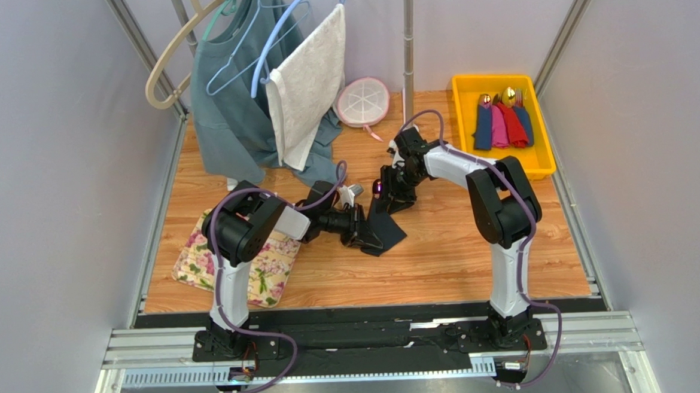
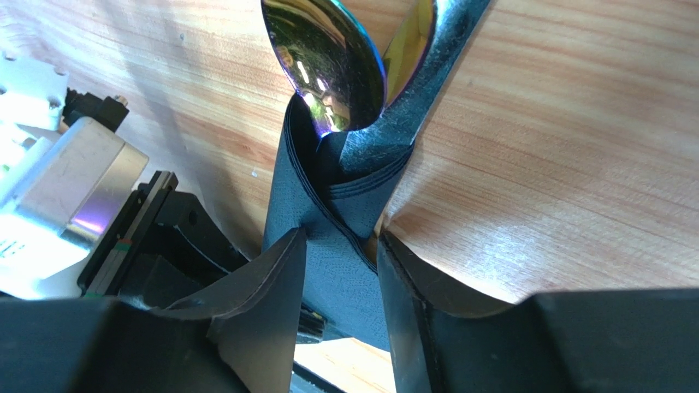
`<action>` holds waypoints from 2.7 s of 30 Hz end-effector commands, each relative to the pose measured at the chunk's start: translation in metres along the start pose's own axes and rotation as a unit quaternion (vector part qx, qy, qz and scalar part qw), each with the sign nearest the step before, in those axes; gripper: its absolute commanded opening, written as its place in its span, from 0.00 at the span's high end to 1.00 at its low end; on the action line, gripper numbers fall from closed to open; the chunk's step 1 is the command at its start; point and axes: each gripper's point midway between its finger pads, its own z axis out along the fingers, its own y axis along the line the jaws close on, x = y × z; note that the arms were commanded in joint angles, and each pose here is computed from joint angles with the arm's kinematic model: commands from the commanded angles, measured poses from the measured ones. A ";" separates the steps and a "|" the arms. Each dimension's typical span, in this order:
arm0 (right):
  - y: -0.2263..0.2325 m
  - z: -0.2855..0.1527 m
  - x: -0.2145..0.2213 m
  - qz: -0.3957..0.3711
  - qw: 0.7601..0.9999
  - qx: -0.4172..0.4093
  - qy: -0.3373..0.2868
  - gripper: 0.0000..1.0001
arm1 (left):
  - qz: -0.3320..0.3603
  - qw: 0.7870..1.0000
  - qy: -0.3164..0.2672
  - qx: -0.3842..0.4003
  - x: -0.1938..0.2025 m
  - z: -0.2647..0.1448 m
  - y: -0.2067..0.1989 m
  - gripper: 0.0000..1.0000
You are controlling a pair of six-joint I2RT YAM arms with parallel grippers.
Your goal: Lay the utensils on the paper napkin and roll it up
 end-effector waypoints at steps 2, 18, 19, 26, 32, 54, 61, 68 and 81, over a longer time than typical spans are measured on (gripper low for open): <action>-0.026 0.018 -0.002 0.001 0.997 0.081 -0.008 0.59 | -0.011 0.999 -0.014 -0.050 0.000 0.006 0.030 0.82; -0.022 0.032 0.003 0.012 0.999 0.049 0.015 1.00 | 0.001 0.998 -0.025 -0.050 -0.014 0.008 0.027 0.82; -0.017 0.031 0.000 0.008 0.999 0.035 0.012 1.00 | 0.001 0.998 -0.026 -0.049 -0.014 0.007 0.026 0.82; 0.015 0.008 -0.017 -0.053 0.997 -0.050 -0.030 1.00 | 0.075 0.995 -0.062 -0.014 -0.037 -0.022 -0.024 0.51; 0.031 -0.010 -0.029 -0.064 0.991 -0.106 -0.057 1.00 | 0.145 0.985 -0.080 -0.043 -0.043 -0.072 -0.062 0.26; 0.061 -0.057 -0.025 -0.096 0.969 -0.208 -0.091 1.00 | 0.341 0.894 -0.243 -0.160 -0.051 -0.196 -0.134 0.01; 0.082 -0.085 -0.023 -0.129 0.956 -0.244 -0.104 1.00 | 0.377 0.891 -0.224 -0.117 -0.047 -0.204 -0.156 0.01; 0.111 -0.129 -0.013 -0.179 0.934 -0.285 -0.116 1.00 | 0.371 0.879 -0.288 -0.088 -0.048 -0.221 -0.168 0.04; 0.179 -0.249 0.040 -0.303 0.860 -0.385 -0.144 1.00 | 0.474 0.824 -0.306 0.056 -0.004 -0.221 -0.200 0.04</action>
